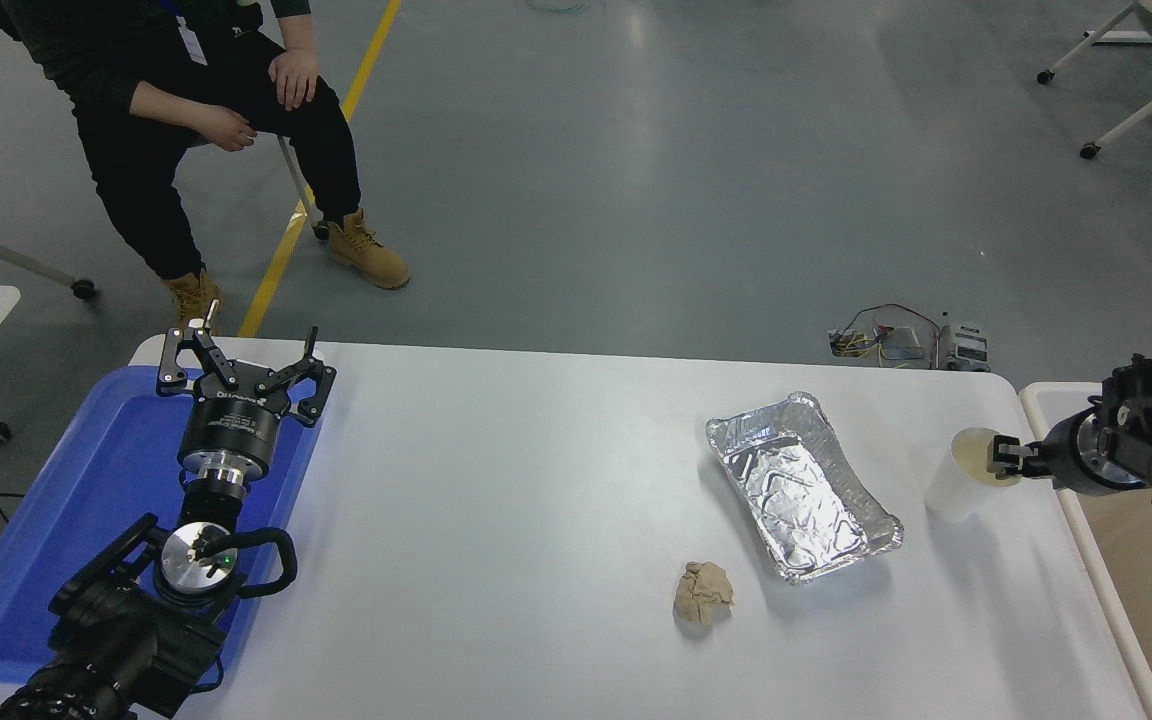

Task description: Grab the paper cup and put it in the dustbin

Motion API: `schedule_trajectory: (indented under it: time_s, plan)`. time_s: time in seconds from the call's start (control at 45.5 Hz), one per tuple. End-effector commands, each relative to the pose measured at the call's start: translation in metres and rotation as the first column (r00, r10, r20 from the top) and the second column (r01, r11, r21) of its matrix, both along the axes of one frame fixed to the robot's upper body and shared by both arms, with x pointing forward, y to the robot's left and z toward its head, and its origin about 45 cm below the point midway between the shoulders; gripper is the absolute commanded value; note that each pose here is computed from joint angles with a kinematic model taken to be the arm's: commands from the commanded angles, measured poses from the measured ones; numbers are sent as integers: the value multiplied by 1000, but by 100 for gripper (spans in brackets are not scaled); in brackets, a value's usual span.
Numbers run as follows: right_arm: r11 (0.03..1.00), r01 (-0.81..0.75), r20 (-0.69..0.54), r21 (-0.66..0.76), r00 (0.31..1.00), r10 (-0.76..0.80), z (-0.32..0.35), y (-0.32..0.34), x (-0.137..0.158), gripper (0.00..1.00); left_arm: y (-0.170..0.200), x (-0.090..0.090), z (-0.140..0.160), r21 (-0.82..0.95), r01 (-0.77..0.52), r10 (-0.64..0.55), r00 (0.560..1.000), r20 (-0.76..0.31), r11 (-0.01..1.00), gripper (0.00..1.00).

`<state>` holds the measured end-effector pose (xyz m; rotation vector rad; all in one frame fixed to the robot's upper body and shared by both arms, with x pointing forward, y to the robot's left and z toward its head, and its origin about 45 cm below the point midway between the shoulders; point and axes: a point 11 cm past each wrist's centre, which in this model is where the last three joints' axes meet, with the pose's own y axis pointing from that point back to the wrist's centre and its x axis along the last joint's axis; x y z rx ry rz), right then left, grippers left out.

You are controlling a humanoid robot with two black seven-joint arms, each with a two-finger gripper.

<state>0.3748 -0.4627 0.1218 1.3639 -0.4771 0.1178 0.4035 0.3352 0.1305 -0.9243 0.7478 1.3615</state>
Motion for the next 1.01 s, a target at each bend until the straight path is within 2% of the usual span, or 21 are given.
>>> schedule_trajectory:
  time_s: [0.0, 0.176, 0.527, 0.681, 0.989]
  plan:
    - [1000, -6, -5, 19, 1000, 6, -4, 3, -2, 40, 0, 0, 0, 0, -1, 1, 1000, -1, 1000, 100]
    - [999, -11, -1, 32, 1000, 11, -4, 4, -2, 29, 0, 0, 0, 0, 0, 0, 1000, 1, 1000, 100]
    - [998, -21, 5, 51, 1000, 21, -3, 7, 0, 0, 0, 0, 0, 0, 0, 0, 1000, 1, 1000, 100]
    - [998, -26, 21, 53, 999, 25, 3, 8, 5, 0, 0, 0, 0, 0, 0, 0, 1000, 1, 1000, 100]
    - [996, -32, 106, 80, 994, 24, 60, 9, 39, 0, 0, 0, 0, 0, 0, 0, 1000, 1, 1000, 100]
